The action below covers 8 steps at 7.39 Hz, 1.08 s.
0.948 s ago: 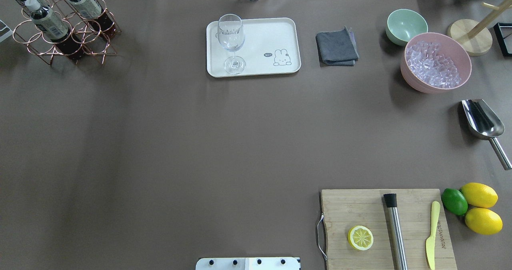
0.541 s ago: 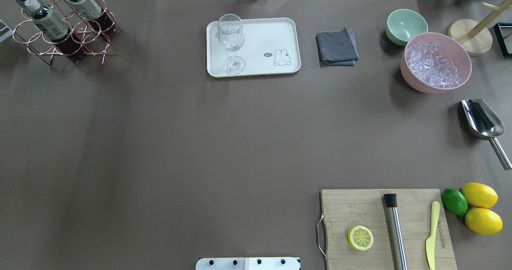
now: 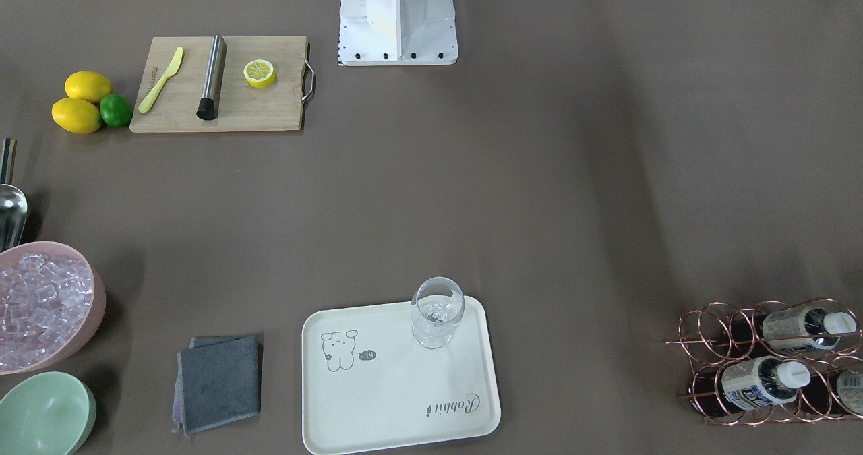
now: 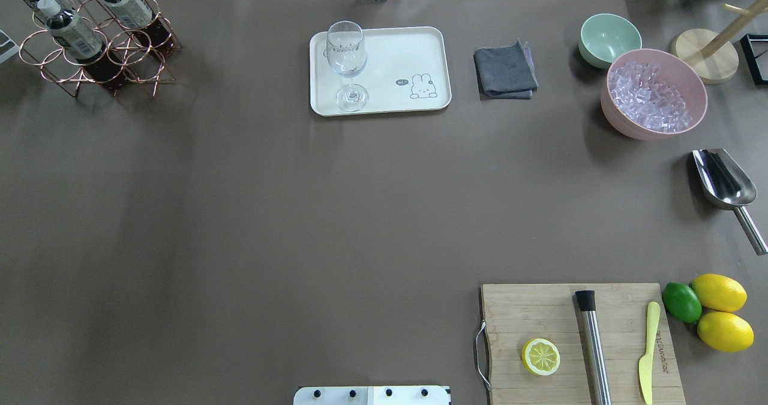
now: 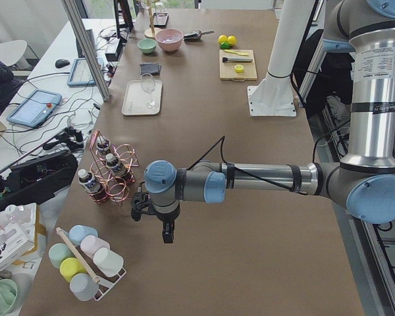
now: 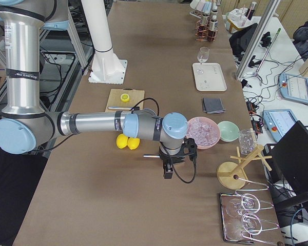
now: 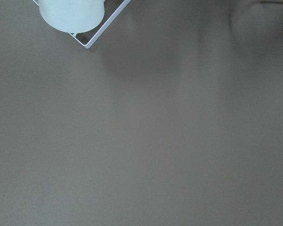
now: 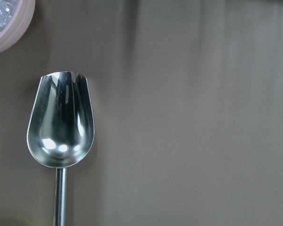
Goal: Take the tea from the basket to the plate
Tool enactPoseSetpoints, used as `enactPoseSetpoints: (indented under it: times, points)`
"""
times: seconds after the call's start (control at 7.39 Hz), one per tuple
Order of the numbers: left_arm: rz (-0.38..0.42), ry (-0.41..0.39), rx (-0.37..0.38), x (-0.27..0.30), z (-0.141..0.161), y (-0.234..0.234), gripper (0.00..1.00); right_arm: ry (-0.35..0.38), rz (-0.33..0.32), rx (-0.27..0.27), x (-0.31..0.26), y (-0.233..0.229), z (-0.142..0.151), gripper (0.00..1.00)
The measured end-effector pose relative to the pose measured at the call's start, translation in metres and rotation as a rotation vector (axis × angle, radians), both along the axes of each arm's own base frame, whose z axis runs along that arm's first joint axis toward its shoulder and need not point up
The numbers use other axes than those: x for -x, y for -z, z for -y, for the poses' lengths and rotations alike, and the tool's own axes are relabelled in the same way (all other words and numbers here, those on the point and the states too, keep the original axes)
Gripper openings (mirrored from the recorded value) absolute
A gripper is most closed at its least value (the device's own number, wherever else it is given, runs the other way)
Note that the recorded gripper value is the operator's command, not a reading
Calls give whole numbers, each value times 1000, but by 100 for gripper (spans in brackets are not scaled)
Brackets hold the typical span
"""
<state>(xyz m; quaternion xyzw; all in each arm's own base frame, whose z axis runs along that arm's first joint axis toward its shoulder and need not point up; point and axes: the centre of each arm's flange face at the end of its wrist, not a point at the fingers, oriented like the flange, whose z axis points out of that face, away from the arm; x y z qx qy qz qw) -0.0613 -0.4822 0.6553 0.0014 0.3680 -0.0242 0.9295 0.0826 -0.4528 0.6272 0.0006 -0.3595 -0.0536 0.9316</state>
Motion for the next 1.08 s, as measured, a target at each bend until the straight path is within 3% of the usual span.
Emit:
enactPoseSetpoints:
  times: [0.68,0.81,1.08]
  points:
    - [-4,15,4,5,-1,3,98,-3,25,-1,2,0,0,99]
    - [-6,43,48,8,4,10,98,-2,23,-16,2,0,1,99]
    - [-15,226,209,16,39,60,98,-1,19,-36,1,-1,0,99]
